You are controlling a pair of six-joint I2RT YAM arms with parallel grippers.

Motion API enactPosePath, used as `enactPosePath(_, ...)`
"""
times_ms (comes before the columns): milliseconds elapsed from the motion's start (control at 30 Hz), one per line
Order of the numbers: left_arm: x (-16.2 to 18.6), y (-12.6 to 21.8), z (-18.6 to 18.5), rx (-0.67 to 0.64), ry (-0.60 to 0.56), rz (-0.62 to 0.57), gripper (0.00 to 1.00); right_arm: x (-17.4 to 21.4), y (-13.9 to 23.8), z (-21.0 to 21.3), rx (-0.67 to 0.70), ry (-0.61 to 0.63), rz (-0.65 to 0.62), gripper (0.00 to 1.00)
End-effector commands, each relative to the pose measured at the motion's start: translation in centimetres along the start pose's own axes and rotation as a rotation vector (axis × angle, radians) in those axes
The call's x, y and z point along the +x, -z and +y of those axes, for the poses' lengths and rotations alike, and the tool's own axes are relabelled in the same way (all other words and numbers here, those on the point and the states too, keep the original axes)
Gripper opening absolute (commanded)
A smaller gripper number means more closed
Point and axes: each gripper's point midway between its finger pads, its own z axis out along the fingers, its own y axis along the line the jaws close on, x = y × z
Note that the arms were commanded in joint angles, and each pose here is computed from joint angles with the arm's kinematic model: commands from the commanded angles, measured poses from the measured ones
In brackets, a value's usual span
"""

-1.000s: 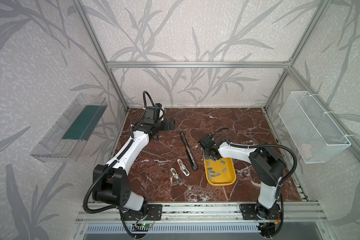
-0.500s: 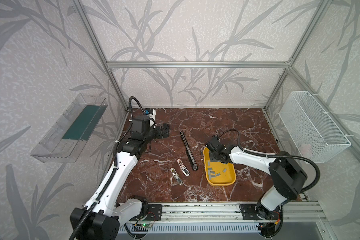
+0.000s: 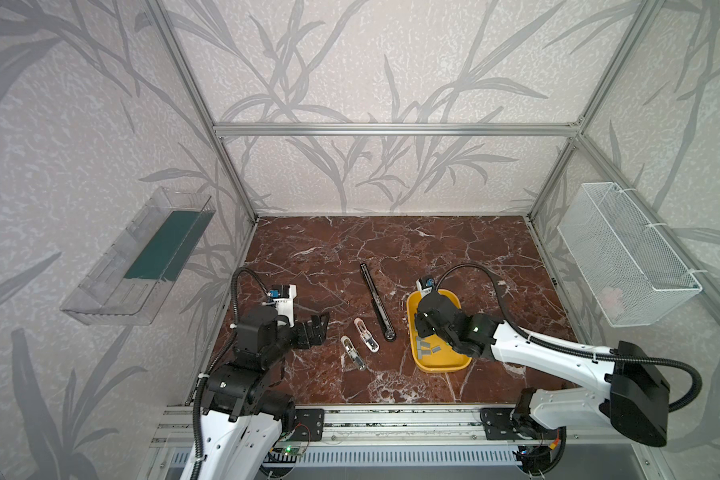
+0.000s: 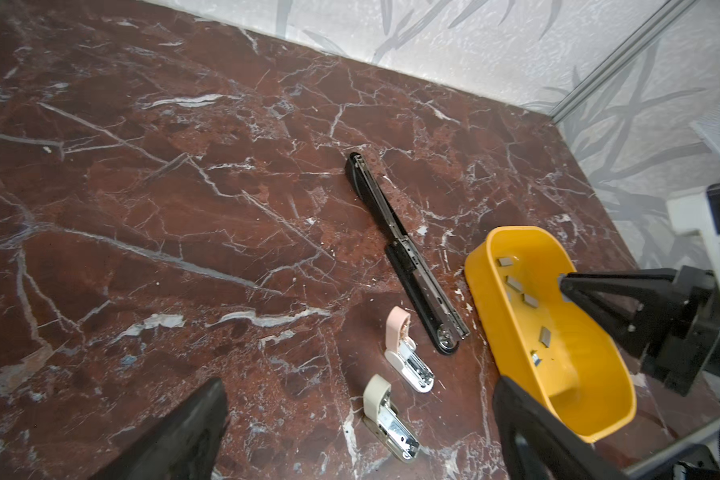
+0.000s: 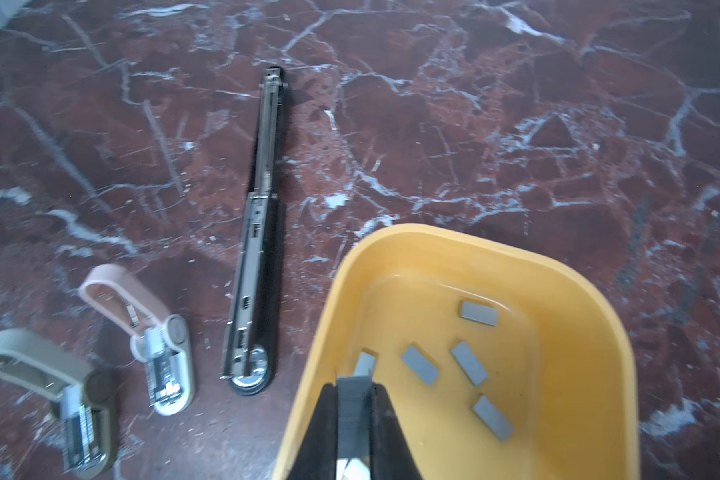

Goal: Load the staples into the stapler
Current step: 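Close the right gripper on the grey staple strip, then carry the staple strip with the right gripper to the beige stapler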

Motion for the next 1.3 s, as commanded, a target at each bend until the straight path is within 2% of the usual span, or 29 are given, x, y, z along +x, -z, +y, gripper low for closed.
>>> enactPosePath(0, 0.3, -0.1, -0.4, 0.031, 0.020, 0.005, 0.99, -0.8, 1.3, 4.2, -0.096, 0.096, -0.101, 0.11)
enactPosePath(167, 1.4, -1.6, -0.7, 0.059, 0.051, 0.082, 0.99, 1.5, 0.9, 10.0, -0.263, 0.132, -0.069, 0.10)
enactPosePath(267, 1.4, -1.7, -0.4, 0.038, 0.056, 0.092, 0.99, 2.9, 0.3, 12.1, -0.296, 0.143, -0.039, 0.10)
enactPosePath(333, 1.1, -1.3, -0.3, 0.028, 0.047, 0.071, 0.99, 2.7, 0.1, 13.3, -0.303, 0.161, -0.045, 0.09)
enactPosePath(433, 0.7, -0.6, -0.4, 0.030, 0.032, 0.028, 0.99, 1.8, -0.1, 14.4, -0.298, 0.121, -0.008, 0.09)
enactPosePath(500, 0.6, -0.4, -0.7, 0.049, 0.023, 0.016, 0.99, 0.5, 0.2, 15.6, -0.329, 0.144, -0.055, 0.09)
enactPosePath(567, 0.7, -0.5, -0.6, 0.046, 0.021, 0.021, 0.99, 0.2, 0.0, 15.9, -0.326, 0.133, -0.086, 0.10)
enactPosePath(733, 0.8, -0.7, 0.1, 0.004, 0.032, 0.033, 0.99, 3.7, -1.3, 16.1, -0.338, 0.135, -0.003, 0.10)
enactPosePath(900, 0.9, -0.8, -0.5, 0.044, 0.030, 0.037, 0.99, 6.4, -2.8, 17.1, -0.365, 0.128, 0.065, 0.09)
enactPosePath(1267, 0.7, -0.4, -0.3, 0.030, 0.028, 0.015, 0.99, 8.0, -5.2, 18.5, -0.316, 0.225, 0.037, 0.07)
